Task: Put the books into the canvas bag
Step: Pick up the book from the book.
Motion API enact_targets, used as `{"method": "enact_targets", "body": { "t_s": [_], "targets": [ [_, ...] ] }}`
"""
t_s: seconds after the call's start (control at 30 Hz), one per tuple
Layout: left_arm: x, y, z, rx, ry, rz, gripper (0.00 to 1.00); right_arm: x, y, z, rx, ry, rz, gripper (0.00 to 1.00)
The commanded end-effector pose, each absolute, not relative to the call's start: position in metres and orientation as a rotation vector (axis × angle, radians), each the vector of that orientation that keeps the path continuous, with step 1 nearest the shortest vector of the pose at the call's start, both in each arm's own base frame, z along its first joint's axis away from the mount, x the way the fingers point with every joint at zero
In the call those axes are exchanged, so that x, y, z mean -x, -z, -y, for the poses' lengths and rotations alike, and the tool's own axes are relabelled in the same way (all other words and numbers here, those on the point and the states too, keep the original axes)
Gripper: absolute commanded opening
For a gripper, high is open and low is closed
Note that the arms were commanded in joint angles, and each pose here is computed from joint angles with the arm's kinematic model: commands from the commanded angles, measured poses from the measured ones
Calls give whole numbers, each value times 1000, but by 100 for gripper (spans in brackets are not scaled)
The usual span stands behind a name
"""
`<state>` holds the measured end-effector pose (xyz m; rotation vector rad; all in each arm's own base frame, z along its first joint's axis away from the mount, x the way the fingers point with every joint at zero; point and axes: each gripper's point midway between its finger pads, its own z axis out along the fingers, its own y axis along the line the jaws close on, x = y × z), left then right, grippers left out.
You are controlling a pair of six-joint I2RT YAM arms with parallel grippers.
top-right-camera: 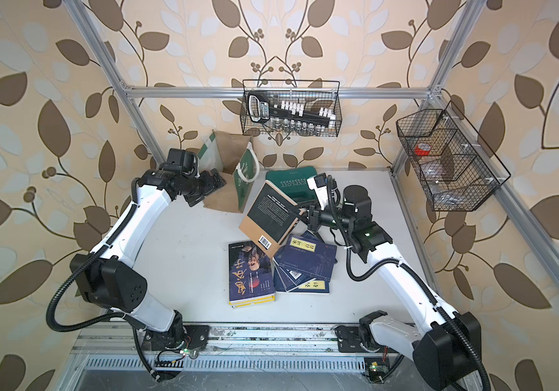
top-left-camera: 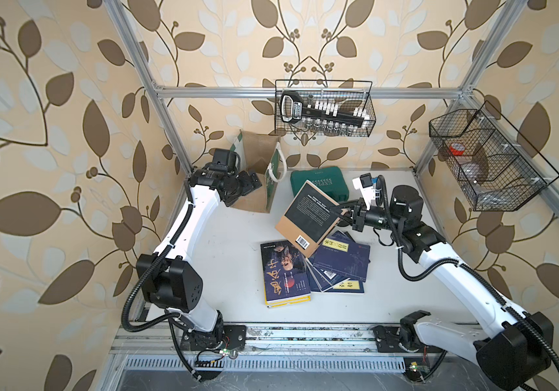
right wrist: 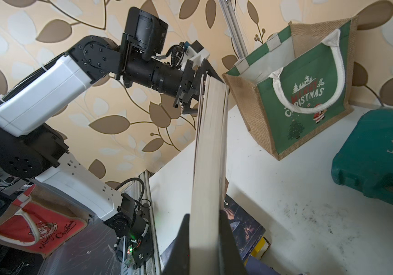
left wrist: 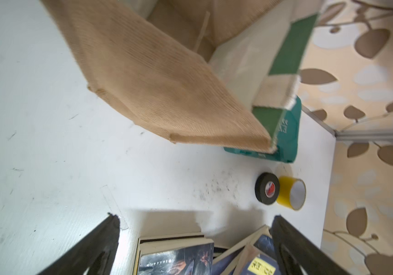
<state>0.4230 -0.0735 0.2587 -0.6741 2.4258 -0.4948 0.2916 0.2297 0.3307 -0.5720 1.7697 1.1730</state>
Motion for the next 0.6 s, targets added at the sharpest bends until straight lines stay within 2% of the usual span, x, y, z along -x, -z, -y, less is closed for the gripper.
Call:
{"method": "enact_targets", "body": {
  "t_s": [0.0, 0.23, 0.43, 0.5, 0.57],
  "targets": [
    [-437, -282, 39, 844, 361, -2308, 99, -283, -346, -224, 605, -1132, -1694, 0],
    [-475, -276, 36, 891, 371, -2297, 99, -271, -348, -218, 634, -1108, -1672, 0],
    [-488, -250, 36, 935, 335, -2347, 99, -271, -347, -215, 626, -1100, -1675, 0],
    [-488, -246, 30, 953, 305, -2337, 94, -271, -348, -215, 630, -1103, -1674, 0],
    [-488, -245, 30, 947, 307, -2341, 83, -271, -348, -215, 630, -1102, -1672, 0]
  ]
}}
